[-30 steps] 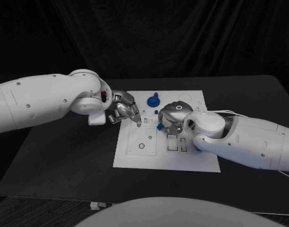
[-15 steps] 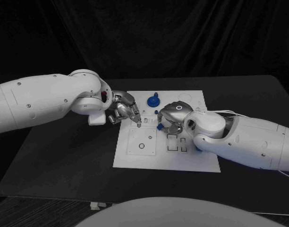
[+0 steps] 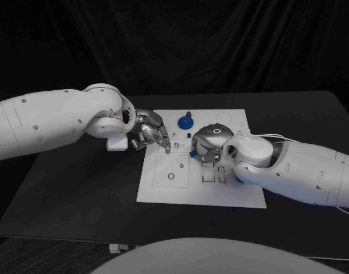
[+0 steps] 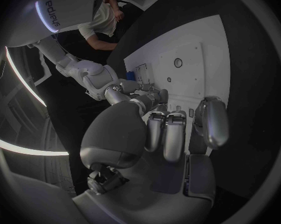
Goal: Assemble the parts on the task board
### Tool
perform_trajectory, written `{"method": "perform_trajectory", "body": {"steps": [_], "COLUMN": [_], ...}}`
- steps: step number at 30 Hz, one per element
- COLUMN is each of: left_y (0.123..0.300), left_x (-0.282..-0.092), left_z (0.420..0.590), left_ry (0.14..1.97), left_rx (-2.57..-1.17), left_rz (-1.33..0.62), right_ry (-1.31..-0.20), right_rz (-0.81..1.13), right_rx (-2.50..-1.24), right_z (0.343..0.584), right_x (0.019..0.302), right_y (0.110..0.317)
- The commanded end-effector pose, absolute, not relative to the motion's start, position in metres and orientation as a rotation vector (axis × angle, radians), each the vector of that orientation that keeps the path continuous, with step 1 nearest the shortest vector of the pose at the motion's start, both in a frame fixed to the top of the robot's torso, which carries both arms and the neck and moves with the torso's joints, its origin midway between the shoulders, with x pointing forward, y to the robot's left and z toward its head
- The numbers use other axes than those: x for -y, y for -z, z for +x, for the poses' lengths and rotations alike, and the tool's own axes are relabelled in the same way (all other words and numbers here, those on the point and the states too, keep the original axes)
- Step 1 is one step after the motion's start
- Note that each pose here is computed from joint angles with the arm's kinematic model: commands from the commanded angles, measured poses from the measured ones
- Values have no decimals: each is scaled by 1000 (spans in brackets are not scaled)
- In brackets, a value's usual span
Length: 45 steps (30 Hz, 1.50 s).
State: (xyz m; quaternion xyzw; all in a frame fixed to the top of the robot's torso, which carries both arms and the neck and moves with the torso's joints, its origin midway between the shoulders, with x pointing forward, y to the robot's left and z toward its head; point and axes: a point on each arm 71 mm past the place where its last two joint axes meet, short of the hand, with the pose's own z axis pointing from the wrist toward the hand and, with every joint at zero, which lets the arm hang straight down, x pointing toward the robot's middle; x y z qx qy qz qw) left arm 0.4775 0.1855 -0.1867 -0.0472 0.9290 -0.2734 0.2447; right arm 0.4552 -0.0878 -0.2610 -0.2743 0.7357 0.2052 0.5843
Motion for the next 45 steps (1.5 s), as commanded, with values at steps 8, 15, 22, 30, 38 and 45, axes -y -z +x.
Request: {"method": "perform_trajectory", "body": {"steps": [8,15,22,30,38,45], "left_y": [187,186,189,198,208,212], "left_x": [-184,-181,-175,-172,-169,-167], "left_z": [476,477,476,477,478,478], "left_ry": [785,853,937,979,983,993], "left_rx": [-2545,-2525,-2492,-2470,-2425,-2413], "left_rz": [-113,-93,-87,-90,-53,-49], "right_ry": [-461,-459,-448,-452,-458,-458], "right_rz": [-627,-628,-638,-648,-648,-652], "right_rx": [-1739,-1701,-1662,-1646,-1635,-1636], "right_z": [452,454,459,462,464,464], "right_x": [99,101,100,94,89,87], "right_y": [268,246,222,216,215,215]}}
